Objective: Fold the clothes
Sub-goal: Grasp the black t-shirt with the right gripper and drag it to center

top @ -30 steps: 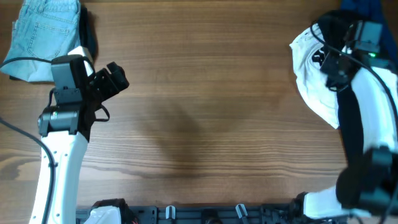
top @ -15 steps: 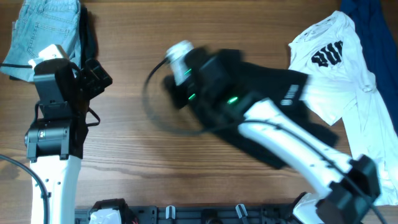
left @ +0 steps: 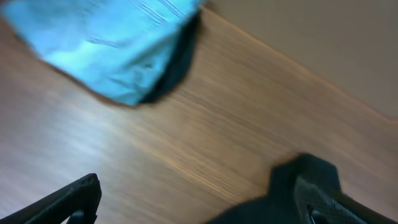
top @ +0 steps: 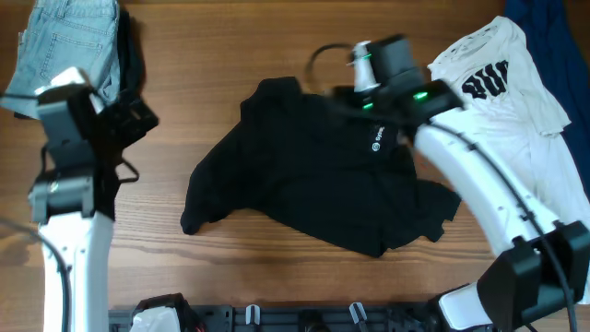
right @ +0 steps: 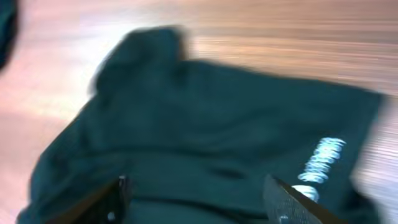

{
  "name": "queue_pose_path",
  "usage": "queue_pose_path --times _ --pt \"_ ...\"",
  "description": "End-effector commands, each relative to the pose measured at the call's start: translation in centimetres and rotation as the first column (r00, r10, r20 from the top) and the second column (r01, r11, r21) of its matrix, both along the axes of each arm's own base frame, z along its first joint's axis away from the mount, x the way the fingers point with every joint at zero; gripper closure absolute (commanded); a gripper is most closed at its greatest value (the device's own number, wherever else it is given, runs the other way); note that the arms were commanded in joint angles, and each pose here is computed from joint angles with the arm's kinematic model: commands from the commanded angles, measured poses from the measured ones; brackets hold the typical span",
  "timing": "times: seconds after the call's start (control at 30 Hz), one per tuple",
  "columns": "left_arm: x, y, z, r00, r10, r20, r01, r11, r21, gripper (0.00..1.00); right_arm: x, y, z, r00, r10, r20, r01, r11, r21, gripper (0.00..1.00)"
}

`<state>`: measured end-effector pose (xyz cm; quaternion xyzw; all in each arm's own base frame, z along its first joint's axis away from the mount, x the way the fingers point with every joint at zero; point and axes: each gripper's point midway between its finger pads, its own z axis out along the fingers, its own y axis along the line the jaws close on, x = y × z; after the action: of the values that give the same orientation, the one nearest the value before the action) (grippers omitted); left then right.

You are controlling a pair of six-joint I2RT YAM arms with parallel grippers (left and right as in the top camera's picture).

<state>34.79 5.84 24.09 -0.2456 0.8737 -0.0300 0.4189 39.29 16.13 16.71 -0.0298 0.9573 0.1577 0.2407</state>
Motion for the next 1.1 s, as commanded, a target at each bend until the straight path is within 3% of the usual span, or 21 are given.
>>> queue_pose_path --times 0.0,0.17,0.4,0.47,0.67,0.73,0.83,0.97,1.07 --pt "3.2 -5.8 -2.7 0.978 -0.204 -0.044 0.203 0.978 -0.042 0.0 1.5 -4.5 -1.8 0.995 -0.088 -0.04 0.087 0.995 -0.04 0.27" --pt "7.6 -17.0 -6.7 0.894 -0.444 -0.059 0.446 0.895 0.01 0.0 1.6 -8.5 -7.2 0.963 -0.187 -0.192 0.169 0.98 -0.103 0.26" --pt "8.4 -17.3 -8.4 0.904 -0.413 -0.108 0.421 0.905 0.065 0.0 -0.9 -9.5 -14.0 0.884 -0.243 -0.398 0.174 0.964 -0.2 0.31" --pt "8.4 -16.5 -8.6 0.91 -0.398 -0.119 0.407 0.911 0.063 0.0 -1.5 -9.5 -14.7 0.872 -0.244 -0.424 0.168 0.963 -0.209 0.39" --pt "8.8 -14.3 -8.7 0.928 -0.351 -0.123 0.361 0.931 0.062 0.0 -2.2 -8.2 -15.9 0.874 -0.203 -0.441 0.155 0.977 -0.145 0.84" --pt "9.0 -13.0 -8.7 0.938 -0.323 -0.123 0.332 0.941 0.06 0.0 -1.9 -7.2 -15.8 0.886 -0.179 -0.428 0.134 0.982 -0.133 0.94" --pt "9.3 -10.7 -8.0 0.956 -0.272 -0.11 0.28 0.958 0.061 0.0 -0.1 -5.1 -14.8 0.929 -0.122 -0.348 0.091 0.99 -0.104 0.96" --pt "9.7 -5.5 -3.2 0.987 -0.16 -0.009 0.16 0.984 0.075 0.0 5.0 1.0 -6.3 0.993 0.036 -0.109 -0.04 0.999 -0.03 0.96" --pt "9.0 -2.5 -0.5 0.995 -0.091 0.05 0.087 0.993 0.082 0.0 5.8 6.9 -1.2 0.988 0.149 0.025 -0.15 0.988 0.021 0.96"
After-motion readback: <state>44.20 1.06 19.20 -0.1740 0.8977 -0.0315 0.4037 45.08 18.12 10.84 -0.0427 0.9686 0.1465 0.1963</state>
